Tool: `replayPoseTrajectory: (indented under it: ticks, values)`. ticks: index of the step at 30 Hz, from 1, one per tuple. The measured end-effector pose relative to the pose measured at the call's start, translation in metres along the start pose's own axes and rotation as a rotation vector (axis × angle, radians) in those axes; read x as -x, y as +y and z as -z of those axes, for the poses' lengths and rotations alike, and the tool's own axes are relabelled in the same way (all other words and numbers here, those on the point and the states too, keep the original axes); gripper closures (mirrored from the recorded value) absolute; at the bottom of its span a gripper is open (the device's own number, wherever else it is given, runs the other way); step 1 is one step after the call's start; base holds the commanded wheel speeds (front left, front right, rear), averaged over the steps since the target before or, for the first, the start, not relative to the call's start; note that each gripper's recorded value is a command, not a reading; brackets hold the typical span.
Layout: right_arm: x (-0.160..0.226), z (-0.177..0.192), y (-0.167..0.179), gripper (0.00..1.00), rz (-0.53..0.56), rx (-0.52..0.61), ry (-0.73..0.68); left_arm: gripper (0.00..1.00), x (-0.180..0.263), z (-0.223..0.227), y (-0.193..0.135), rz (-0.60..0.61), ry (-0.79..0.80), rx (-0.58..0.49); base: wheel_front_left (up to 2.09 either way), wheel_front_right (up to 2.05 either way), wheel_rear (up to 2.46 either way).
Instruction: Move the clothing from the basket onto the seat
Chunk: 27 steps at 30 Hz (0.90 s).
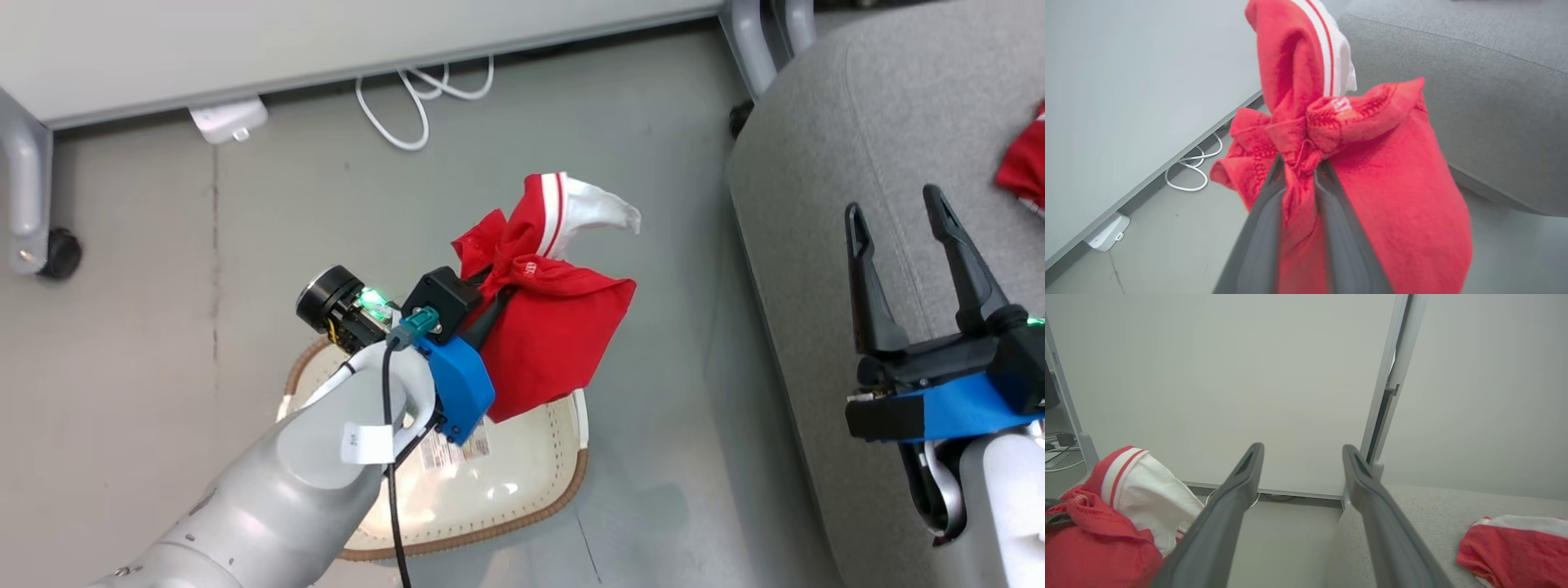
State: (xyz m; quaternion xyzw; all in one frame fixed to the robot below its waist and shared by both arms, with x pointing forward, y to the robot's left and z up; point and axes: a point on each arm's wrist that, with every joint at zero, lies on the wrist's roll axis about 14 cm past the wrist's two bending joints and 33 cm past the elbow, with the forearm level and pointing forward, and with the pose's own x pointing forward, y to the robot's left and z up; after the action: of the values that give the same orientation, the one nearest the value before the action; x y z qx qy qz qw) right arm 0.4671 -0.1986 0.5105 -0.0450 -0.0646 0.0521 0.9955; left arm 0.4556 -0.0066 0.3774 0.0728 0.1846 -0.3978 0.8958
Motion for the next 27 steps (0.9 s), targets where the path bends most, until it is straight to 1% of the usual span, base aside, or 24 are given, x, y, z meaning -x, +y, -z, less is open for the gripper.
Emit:
replayPoseTrajectory:
  ticks: [6,13,19,27]
  values:
    - [0.015,-0.015,0.002,0.00,0.002,-0.018,-0.022,1.00,0.015,-0.061,0.004,-0.057,-0.175,0.027,0.00,0.00,0.00]
    - [0.033,-0.028,0.008,0.00,-0.001,-0.032,-0.037,1.00,0.036,-0.114,-0.004,-0.083,-0.326,0.016,0.00,0.00,0.00]
    - [0.049,-0.035,0.011,0.00,-0.004,-0.042,-0.045,1.00,0.050,-0.145,-0.020,-0.074,-0.407,-0.009,0.00,0.00,0.00]
    - [0.063,-0.039,0.020,0.00,-0.022,-0.055,-0.047,1.00,0.063,-0.168,-0.034,-0.064,-0.460,-0.047,0.00,0.00,0.00]
